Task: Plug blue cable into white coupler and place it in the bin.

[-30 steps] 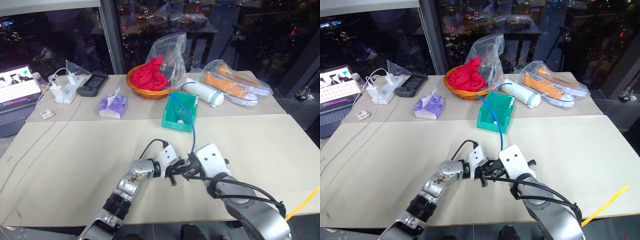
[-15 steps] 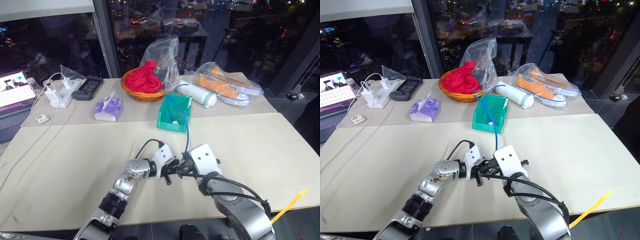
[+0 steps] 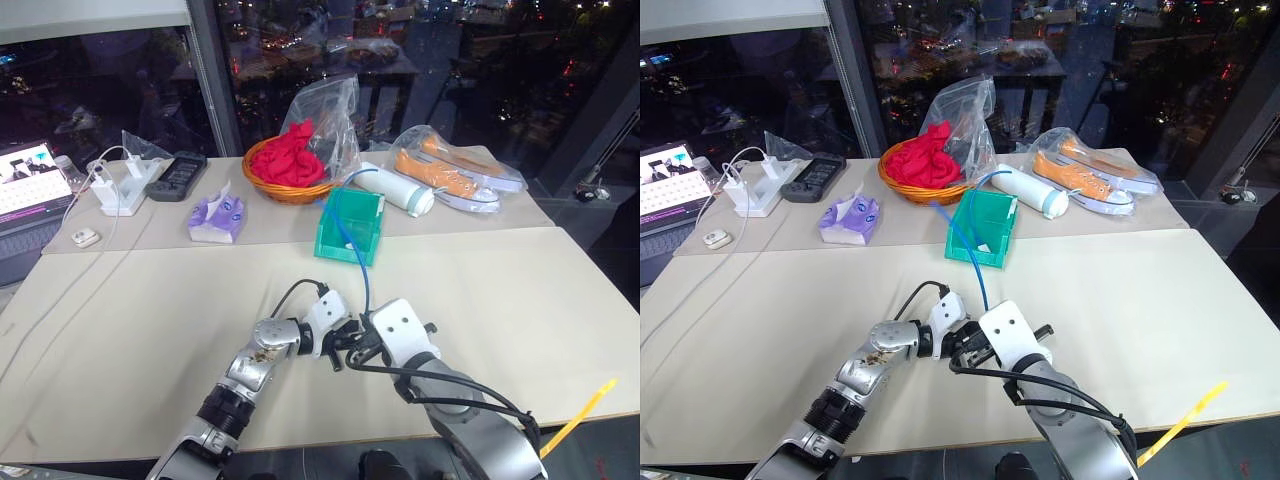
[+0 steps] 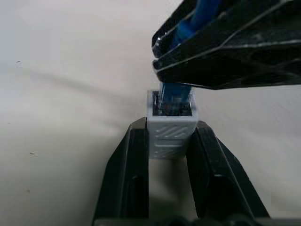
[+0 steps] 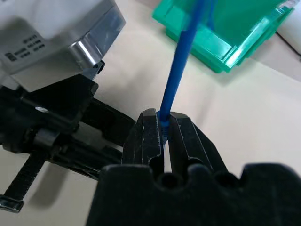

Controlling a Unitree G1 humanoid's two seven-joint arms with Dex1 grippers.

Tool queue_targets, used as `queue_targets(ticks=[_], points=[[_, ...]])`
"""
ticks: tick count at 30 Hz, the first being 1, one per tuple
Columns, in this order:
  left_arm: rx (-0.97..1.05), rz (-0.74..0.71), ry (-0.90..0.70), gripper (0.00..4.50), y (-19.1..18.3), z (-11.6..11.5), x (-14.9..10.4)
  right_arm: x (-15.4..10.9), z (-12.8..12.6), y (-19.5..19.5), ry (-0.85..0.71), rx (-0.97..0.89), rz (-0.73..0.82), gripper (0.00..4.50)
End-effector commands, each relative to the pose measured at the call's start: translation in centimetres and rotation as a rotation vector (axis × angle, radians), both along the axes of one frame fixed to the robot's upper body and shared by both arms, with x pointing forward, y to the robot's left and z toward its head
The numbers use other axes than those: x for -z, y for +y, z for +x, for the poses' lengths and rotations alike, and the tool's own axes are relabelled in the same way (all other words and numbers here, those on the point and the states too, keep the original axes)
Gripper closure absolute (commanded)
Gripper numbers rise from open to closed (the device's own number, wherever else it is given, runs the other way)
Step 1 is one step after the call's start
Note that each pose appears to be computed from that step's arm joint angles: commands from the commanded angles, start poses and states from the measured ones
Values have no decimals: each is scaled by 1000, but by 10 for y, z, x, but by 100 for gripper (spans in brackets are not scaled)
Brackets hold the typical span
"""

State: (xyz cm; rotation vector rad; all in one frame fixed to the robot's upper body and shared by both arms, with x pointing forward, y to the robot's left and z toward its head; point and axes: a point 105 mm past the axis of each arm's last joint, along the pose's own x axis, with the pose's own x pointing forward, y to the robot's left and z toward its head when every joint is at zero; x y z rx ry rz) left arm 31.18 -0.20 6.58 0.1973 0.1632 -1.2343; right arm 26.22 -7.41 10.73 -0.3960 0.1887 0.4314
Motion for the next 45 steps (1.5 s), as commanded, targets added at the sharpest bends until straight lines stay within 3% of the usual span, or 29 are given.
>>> queue_targets(ticks=[1, 7, 20, 25, 34, 36, 41, 45], points=[[-5, -90, -81, 386, 0, 3, -31, 86, -46, 28, 389, -142, -55, 450], [-2, -87, -74, 386, 1, -1, -30, 94, -48, 25, 421, -106, -52, 450], [-20, -81, -80, 386, 4, 0, -33, 153, -70, 11, 702, -48, -101, 450], [-37, -86, -86, 386, 5, 4, -34, 151, -65, 10, 697, -68, -88, 450], [-44, -99, -95, 386, 2, 6, -32, 121, -37, -8, 556, -19, -54, 450], [-40, -104, -97, 286, 1, 6, -32, 115, -31, -12, 529, -3, -51, 450], [-73, -127, -68, 118, 10, 9, -35, 75, -10, -23, 391, 48, 21, 450], [-94, -128, -75, 118, 29, 1, -39, 15, 9, -38, 224, 81, 175, 450]])
